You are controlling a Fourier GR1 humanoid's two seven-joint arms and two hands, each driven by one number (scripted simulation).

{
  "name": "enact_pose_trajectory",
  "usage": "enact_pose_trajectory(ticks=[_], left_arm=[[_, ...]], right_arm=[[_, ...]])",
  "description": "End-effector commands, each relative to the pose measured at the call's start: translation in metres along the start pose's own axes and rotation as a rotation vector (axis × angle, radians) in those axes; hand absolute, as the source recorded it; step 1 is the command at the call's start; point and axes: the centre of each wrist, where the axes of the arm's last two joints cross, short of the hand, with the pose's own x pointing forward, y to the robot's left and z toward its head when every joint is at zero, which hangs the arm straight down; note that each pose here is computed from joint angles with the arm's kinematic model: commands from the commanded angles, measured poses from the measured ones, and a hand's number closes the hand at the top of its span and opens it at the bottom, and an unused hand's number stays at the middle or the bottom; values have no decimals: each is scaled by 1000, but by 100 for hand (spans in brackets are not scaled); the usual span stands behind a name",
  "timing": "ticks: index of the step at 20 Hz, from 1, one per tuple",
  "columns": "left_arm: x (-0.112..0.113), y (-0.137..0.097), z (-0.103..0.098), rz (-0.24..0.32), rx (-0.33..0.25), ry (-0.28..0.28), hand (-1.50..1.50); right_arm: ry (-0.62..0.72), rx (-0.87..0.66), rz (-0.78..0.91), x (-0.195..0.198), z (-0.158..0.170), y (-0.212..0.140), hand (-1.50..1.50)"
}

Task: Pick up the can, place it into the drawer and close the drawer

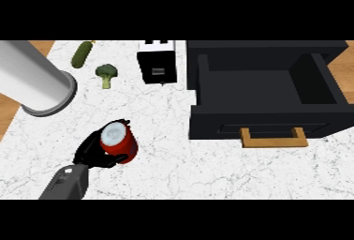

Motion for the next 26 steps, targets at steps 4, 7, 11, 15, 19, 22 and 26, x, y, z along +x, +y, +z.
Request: enact_pose_trajectory(ticks=[4, 7, 11, 15, 19, 22, 26], left_arm=[[17, -16, -28, 94, -135, 23, 150], [16, -14, -20, 79, -188, -59, 150], [43, -41, -47, 80, -254, -72, 150], [48, -42, -40, 116, -164, -140, 150], [49, -32, -33, 141, 216, -267, 150], [54, -47, -37, 128, 311, -306, 150], [99, -67, -41, 97, 313, -379, 150]], right_arm=[[-11, -6, -17, 13, 0, -11, -150], [9, -4, -33, 4, 15, -8, -150], [-8, -26, -26, 8, 1, 3, -150], [0, -12, -22, 5, 1, 5, -150], [-1, -25, -24, 14, 12, -2, -150], [-10, -33, -14, 9, 0, -10, -150], [3, -26, -31, 13, 15, 3, -150]])
